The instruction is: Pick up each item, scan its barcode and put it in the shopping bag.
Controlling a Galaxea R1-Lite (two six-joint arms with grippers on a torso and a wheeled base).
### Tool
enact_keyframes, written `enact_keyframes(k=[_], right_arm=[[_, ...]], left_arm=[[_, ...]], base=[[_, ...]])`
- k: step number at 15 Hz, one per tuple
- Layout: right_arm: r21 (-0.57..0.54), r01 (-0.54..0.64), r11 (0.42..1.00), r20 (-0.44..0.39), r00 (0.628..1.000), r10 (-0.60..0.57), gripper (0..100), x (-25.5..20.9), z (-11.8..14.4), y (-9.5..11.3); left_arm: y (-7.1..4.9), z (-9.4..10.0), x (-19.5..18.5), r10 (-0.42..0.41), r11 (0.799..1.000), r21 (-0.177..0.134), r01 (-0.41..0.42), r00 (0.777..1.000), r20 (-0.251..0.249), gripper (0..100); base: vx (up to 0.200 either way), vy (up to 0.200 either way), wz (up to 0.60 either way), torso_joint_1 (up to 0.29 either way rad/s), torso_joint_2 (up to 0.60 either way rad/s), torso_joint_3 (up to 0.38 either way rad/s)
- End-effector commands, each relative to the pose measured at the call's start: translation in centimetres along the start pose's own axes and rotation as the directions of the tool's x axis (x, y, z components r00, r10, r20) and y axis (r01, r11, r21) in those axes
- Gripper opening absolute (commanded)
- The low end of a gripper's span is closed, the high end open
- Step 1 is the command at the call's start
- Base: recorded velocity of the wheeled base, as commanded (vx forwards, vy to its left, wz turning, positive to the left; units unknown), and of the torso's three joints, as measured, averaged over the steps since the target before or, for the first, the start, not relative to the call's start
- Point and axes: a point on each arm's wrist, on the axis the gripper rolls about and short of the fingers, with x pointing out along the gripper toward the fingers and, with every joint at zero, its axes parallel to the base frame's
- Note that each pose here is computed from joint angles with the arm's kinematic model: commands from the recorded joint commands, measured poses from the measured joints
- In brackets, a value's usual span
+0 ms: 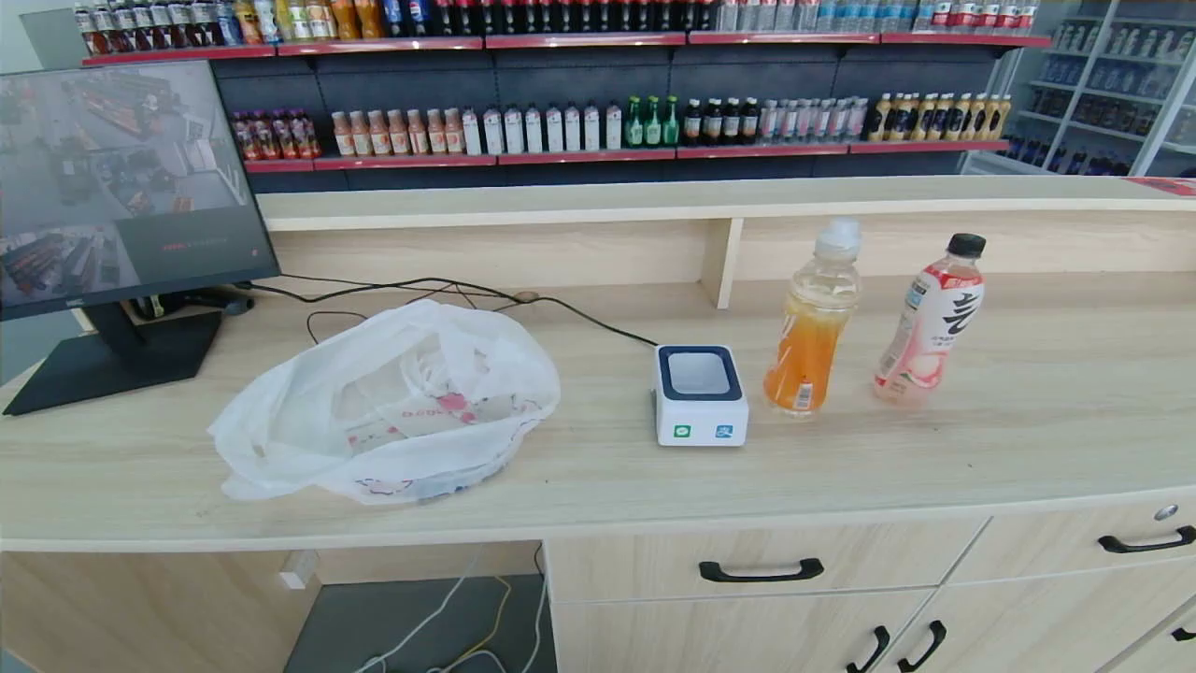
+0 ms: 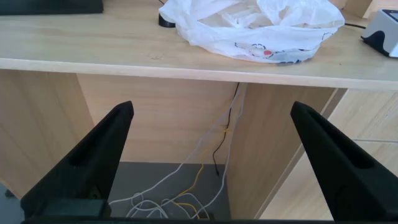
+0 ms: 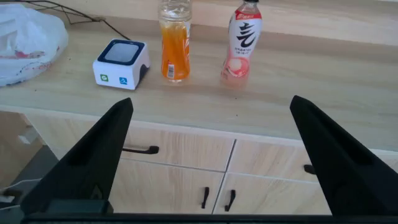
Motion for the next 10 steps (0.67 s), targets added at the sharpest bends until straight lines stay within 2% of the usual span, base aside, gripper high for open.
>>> enact_keyframes(k=[1, 6, 10], right_arm=[[-0.001, -0.062, 0.998, -0.097, 0.993, 0.061, 100, 3.4, 0.3, -0.2], [-0.058, -0.121, 0.991, -0.187, 0.976, 0.108, 100, 9.1, -0.9, 0.0], [-0.067, -0.299, 0.952, -0.181, 0.942, 0.283, 100, 13.9, -1.5, 2.9]], left_arm=[[0.0, 0.0, 0.0, 0.0, 1.0, -0.001, 0.0, 1.0, 0.0, 100], [0.0, 0.0, 0.0, -0.004, 1.0, 0.001, 0.004, 1.0, 0.0, 100], [0.0, 0.0, 0.0, -0.001, 1.0, 0.001, 0.001, 1.0, 0.0, 100]], base=[[0.0, 0.0, 0.0, 0.0, 0.0, 0.0], [0.0, 0.0, 0.0, 0.0, 0.0, 0.0], [0.0, 0.0, 0.0, 0.0, 0.0, 0.0]])
